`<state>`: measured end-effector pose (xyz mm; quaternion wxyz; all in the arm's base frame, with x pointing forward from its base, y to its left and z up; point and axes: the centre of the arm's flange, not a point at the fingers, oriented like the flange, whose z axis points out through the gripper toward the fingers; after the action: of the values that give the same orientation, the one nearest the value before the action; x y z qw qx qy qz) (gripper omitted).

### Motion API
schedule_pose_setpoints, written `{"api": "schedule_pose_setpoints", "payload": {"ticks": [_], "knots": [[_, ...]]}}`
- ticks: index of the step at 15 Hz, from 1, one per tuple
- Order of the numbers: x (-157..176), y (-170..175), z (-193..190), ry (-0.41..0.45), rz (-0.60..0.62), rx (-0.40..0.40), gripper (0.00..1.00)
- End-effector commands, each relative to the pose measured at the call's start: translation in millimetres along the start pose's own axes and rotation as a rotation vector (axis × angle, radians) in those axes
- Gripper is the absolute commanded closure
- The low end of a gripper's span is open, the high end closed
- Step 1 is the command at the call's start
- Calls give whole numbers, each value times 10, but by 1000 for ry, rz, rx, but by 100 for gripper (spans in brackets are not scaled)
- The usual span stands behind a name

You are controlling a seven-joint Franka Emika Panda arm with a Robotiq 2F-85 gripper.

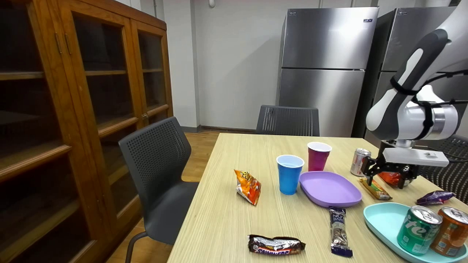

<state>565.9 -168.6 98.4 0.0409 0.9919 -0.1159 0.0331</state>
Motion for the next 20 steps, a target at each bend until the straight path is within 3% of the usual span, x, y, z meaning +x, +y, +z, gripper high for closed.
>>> {"api": "schedule_pose_setpoints", "payload": {"ticks": [1, 13, 14, 15, 20], "knots": [[174, 15, 104, 10, -19, 18, 0], [322, 17, 293, 3, -14, 11, 0], [323, 21, 301, 7, -15, 14, 25], [326, 25, 306, 8, -15, 13, 26], [325, 29, 333, 7, -18, 9, 65]]}}
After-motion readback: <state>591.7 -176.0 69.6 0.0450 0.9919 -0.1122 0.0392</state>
